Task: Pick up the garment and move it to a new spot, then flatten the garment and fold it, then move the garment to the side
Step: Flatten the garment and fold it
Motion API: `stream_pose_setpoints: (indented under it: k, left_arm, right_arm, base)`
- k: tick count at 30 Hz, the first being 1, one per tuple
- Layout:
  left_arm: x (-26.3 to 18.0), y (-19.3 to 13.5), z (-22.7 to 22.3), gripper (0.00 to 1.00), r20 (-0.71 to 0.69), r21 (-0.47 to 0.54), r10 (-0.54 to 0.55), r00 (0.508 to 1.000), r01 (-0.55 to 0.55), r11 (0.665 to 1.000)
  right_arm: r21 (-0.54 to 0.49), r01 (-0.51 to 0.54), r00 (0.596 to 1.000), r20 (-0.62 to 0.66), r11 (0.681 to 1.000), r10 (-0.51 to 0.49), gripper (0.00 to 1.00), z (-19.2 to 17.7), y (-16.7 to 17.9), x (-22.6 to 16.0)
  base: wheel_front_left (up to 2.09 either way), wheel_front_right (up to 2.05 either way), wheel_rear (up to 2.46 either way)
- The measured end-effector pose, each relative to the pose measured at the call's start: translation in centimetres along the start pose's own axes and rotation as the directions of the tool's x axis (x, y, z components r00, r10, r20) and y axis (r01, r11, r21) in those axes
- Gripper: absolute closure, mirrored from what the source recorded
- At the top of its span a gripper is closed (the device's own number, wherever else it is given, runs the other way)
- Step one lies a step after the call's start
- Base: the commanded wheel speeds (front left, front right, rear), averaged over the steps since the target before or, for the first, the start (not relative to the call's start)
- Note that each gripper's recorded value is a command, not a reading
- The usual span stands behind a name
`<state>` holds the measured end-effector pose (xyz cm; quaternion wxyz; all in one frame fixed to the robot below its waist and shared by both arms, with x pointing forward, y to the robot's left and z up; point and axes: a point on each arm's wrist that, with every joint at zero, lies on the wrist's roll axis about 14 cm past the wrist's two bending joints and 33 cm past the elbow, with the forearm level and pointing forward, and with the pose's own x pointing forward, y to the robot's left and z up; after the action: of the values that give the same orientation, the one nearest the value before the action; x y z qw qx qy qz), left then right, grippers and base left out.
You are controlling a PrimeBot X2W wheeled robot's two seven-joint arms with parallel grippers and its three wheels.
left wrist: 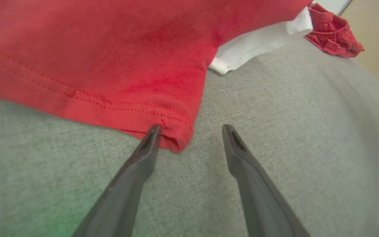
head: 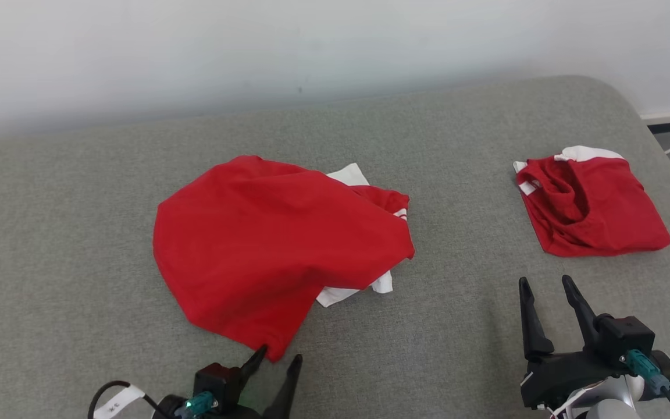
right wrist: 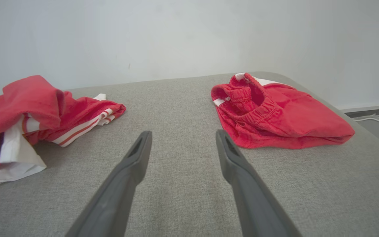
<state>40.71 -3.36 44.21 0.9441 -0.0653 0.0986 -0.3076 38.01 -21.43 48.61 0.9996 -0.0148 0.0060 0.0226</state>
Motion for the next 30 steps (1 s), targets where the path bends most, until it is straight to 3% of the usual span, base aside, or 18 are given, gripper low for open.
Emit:
stream_pose_setpoints:
  k: [2, 6, 7, 8, 9, 10, 15, 21, 30]
  left_arm:
    - [0.4, 0.3, -0.4, 0.36, -0.014, 0.0, 0.002, 1.0, -0.002, 1.0]
    - [0.6, 1.1, -0.7, 0.38, -0.025, 0.02, 0.021, 0.999, -0.02, 1.0]
    - [0.5, 1.2, -0.8, 0.51, -0.029, 0.026, 0.024, 0.999, -0.024, 0.999]
    - [0.5, 1.3, -0.9, 0.58, -0.035, 0.032, 0.029, 0.999, -0.028, 0.999]
    - [0.4, 1.5, -1.0, 0.84, -0.038, 0.035, 0.034, 0.999, -0.032, 0.999]
    - [0.3, 1.6, -1.0, 1.0, -0.039, 0.034, 0.034, 0.999, -0.033, 0.999]
    - [0.0, 3.0, 0.8, 1.0, 0.018, 0.021, 0.077, 0.997, -0.078, 0.997]
    - [-2.6, 7.5, 4.1, 1.0, 0.127, 0.018, 0.226, 0.966, -0.23, 0.973]
    - [-11.1, 17.8, 5.4, 1.0, 0.167, 0.06, 0.516, 0.84, -0.531, 0.845]
  right_arm:
    - [0.01, 0.01, 1.0, -0.005, 1.0, -0.01, 0.0, -0.2, -0.1, 0.0]
    - [0.028, 0.022, 1.0, -0.006, 0.999, -0.022, 0.0, -0.3, -0.1, -0.1]
    - [0.031, 0.021, 1.0, -0.005, 0.999, -0.021, 0.0, -0.3, 0.0, 0.0]
    - [0.034, 0.02, 1.0, -0.004, 0.999, -0.02, 0.0, -0.3, 0.1, 0.0]
    - [0.036, 0.018, 1.0, -0.002, 0.999, -0.018, 0.0, -0.3, 0.2, 0.1]
    - [0.036, 0.017, 1.0, -0.001, 0.999, -0.017, 0.0, -0.2, 0.2, 0.1]
    - [0.048, -0.001, 1.0, -0.007, 0.999, 0.001, 0.0, -0.6, 1.0, 0.2]
    - [0.084, -0.093, 0.995, -0.03, 0.992, 0.096, 0.0, -1.5, 4.5, 0.2]
    - [0.142, -0.317, 0.942, -0.068, 0.938, 0.329, 0.0, -2.8, 12.9, -0.4]
  base:
    - [0.0, 0.0, 0.0]
    - [0.0, 0.0, 0.0]
    - [0.0, 0.0, 0.0]
    - [0.0, 0.0, 0.0]
    - [0.0, 0.0, 0.0]
    - [0.0, 0.0, 0.0]
    - [0.0, 0.0, 0.0]
    - [0.0, 0.0, 0.0]
    - [0.0, 0.0, 0.0]
